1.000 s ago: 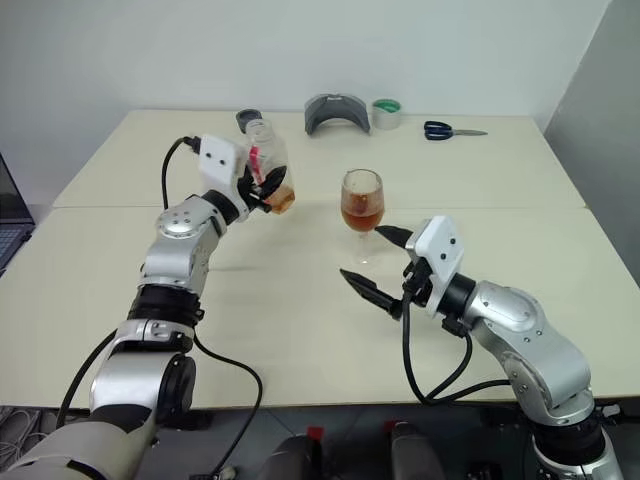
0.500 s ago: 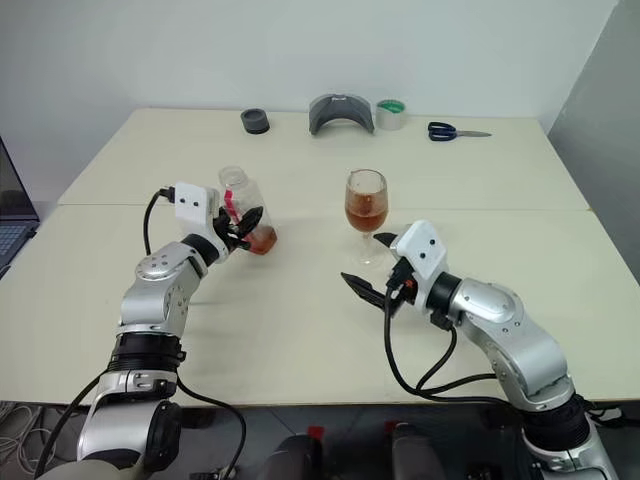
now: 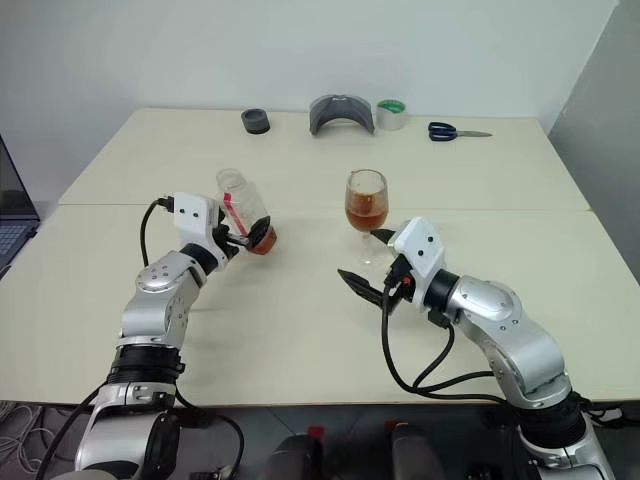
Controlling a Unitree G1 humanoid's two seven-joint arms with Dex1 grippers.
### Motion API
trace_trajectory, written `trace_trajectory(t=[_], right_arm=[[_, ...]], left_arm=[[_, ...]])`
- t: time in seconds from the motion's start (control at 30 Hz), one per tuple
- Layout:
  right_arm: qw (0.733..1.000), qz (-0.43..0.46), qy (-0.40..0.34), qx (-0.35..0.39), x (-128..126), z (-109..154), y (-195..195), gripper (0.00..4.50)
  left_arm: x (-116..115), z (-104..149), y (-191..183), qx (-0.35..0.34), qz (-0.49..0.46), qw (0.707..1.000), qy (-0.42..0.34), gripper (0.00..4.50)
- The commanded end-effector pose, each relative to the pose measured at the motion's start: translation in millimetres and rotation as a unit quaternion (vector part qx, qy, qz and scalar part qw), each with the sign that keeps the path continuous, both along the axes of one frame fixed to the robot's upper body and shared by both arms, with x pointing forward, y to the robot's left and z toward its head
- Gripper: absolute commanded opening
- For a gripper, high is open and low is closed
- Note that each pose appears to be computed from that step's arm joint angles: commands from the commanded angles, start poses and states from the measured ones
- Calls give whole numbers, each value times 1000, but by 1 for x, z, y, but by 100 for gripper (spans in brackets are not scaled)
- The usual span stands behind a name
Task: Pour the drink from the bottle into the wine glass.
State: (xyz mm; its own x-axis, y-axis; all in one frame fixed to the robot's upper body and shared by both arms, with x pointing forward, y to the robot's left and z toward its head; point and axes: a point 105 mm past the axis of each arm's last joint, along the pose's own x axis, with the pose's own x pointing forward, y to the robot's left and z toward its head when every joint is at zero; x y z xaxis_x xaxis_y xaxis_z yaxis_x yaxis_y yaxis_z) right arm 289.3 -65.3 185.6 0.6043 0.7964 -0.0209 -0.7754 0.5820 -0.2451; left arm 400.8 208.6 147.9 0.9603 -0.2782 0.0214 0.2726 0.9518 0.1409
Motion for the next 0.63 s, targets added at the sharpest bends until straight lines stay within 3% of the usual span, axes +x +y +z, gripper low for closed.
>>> trace_trajectory(t=[0.03,0.2,0.4,0.63], right_arm=[[1000,-26,-9,-4,0,-10,-9,450],[993,-116,-18,27,6,-27,-27,450],[964,-234,-7,129,15,-38,-50,450],[961,-241,-13,132,15,-44,-48,450]], left_arm=[[-11,13,0,19,6,999,-41,445],[-32,6,6,10,39,998,-47,445],[-57,-17,15,-11,67,997,-22,445],[-65,-18,16,-16,68,997,-32,445]])
